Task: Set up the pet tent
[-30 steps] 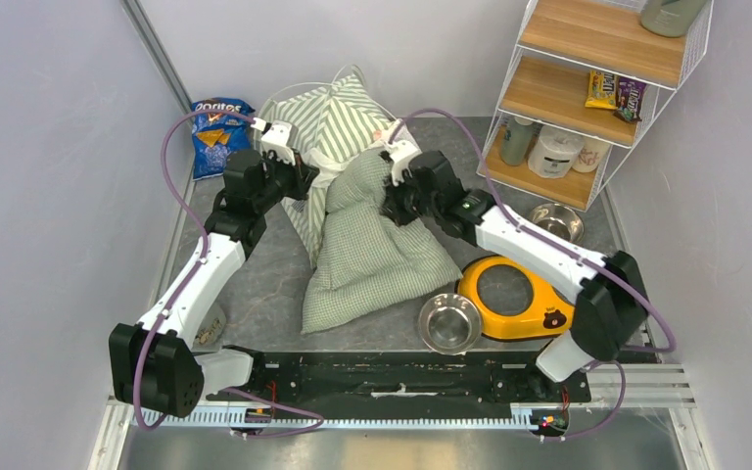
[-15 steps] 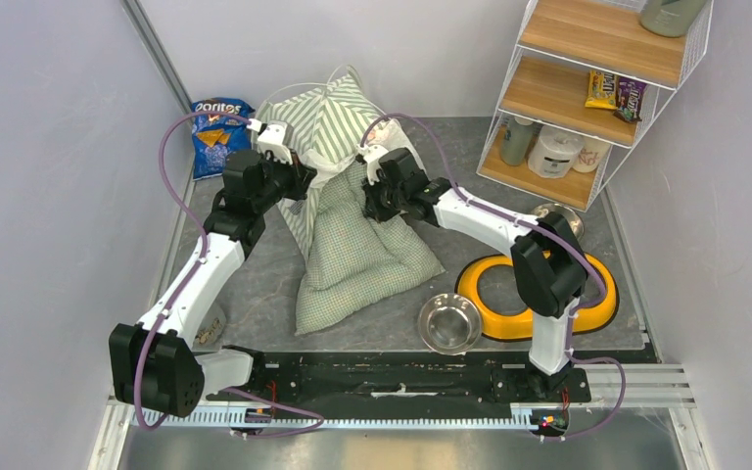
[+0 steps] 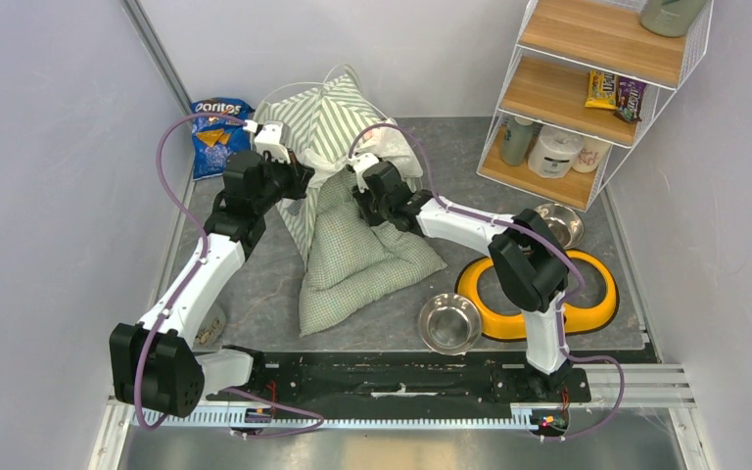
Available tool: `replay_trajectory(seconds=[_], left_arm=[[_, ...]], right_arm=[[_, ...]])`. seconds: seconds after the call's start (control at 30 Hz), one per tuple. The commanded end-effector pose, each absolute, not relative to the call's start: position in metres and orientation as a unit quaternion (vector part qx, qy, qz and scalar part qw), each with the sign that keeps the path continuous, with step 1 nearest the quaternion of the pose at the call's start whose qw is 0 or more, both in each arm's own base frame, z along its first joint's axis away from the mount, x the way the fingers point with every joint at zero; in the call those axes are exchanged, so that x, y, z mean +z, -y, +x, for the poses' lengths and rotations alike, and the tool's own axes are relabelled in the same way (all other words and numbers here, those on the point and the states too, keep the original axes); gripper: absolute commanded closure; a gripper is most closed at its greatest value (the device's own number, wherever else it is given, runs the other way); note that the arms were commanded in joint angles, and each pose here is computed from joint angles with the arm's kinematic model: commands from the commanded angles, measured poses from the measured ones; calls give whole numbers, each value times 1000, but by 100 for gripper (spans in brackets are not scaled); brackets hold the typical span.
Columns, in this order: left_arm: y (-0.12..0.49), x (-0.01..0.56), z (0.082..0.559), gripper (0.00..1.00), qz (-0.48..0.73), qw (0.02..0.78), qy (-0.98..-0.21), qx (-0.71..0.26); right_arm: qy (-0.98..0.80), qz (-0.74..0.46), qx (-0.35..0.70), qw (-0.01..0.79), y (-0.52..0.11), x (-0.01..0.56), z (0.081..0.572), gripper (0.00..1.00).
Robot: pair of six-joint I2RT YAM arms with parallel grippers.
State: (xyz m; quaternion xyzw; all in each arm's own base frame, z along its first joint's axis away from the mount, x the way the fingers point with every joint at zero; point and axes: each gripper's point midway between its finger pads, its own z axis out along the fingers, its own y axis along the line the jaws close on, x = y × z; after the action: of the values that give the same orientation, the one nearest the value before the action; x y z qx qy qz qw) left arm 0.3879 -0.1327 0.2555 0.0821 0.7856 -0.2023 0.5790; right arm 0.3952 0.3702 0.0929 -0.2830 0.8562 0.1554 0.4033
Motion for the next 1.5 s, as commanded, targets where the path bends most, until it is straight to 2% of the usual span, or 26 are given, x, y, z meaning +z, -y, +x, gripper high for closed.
replay_trajectory(seconds=[0.0, 0.13, 0.37, 0.53, 0.73, 0.83, 1.1, 1.3, 1.47], left_arm=[[146, 248, 380, 98, 68, 556, -793, -241], [146, 248, 379, 98, 69, 555, -793, -243], [146, 247, 378, 98, 64, 553, -794, -243], [143, 246, 378, 98, 56, 553, -797, -237], [136, 242, 378, 98, 34, 545, -808, -222], [135, 241, 378, 98, 31, 544, -809, -222], [136, 240, 379, 98, 31, 542, -810, -222], [136, 237, 379, 98, 32, 538, -812, -222], [134, 239, 379, 98, 35, 541, -812, -217]], right_arm=[[-836, -245, 140, 471, -380, 110, 417, 65], [-821, -195, 127, 521, -376, 132, 437, 49], [-812, -140, 100, 558, -369, 141, 453, 35], [-809, -130, 85, 566, -358, 146, 441, 21], [-831, -57, 85, 547, -327, 165, 417, 14], [-829, -30, 95, 550, -321, 171, 412, 3], [-814, -11, 123, 567, -317, 187, 407, 3], [-808, -18, 105, 579, -304, 203, 402, 3], [-804, -66, 98, 583, -302, 222, 404, 3]])
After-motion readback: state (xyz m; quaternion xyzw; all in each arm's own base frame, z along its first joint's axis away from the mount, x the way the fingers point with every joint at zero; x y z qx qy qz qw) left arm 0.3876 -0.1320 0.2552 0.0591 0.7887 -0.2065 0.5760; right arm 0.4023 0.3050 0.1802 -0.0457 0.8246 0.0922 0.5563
